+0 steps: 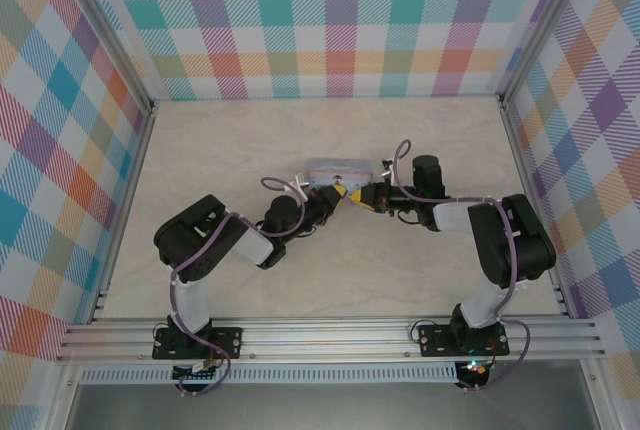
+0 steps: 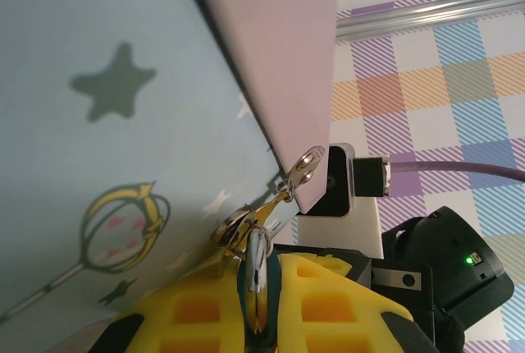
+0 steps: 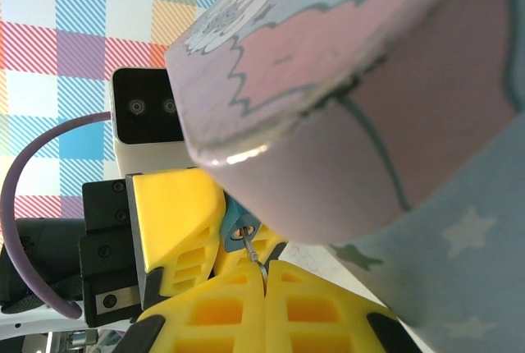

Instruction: Unlock a padlock with a key

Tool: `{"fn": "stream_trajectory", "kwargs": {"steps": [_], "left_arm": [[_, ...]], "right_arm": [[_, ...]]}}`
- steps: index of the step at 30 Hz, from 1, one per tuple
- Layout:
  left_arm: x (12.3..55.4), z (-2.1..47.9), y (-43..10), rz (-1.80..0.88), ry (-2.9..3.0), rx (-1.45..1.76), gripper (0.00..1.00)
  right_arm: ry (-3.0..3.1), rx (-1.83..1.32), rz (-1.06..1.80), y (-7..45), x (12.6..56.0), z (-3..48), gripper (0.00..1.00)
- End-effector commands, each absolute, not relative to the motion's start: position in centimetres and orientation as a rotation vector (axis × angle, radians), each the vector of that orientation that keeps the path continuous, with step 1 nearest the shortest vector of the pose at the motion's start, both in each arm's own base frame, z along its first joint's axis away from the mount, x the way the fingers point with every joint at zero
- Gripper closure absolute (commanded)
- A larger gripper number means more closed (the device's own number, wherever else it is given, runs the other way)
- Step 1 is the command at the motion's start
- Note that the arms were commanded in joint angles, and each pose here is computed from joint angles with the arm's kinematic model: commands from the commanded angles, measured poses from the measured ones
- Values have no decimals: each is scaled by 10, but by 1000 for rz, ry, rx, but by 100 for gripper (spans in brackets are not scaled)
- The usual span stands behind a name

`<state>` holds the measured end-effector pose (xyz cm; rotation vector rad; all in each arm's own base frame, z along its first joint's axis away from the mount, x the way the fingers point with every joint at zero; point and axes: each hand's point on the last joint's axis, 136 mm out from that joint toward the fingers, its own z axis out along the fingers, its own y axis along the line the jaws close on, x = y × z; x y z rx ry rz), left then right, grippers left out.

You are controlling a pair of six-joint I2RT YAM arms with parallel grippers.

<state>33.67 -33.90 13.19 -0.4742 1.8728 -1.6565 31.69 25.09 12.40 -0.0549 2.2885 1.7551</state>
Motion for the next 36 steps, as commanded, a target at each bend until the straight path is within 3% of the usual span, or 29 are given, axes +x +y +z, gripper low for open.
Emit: {"fn": "stream_trajectory", "kwargs": {"steps": [1,24,29,36], "left_arm": [[283,127,-382,-1823,2024,-174,100],[282,118,-384,-1803,2064,-182,100],[301,108,-357,-1678,2055,-344,100],[319,110,-337,-1578,2063,-435,100]], "right_arm": [[2074,-207,1729,271,340,168,100],[1971,-219,1762,279,357,197,97],[2051,-183,1690,258,344,178,90],[2171,-183,1608,238,315,150,70]]}}
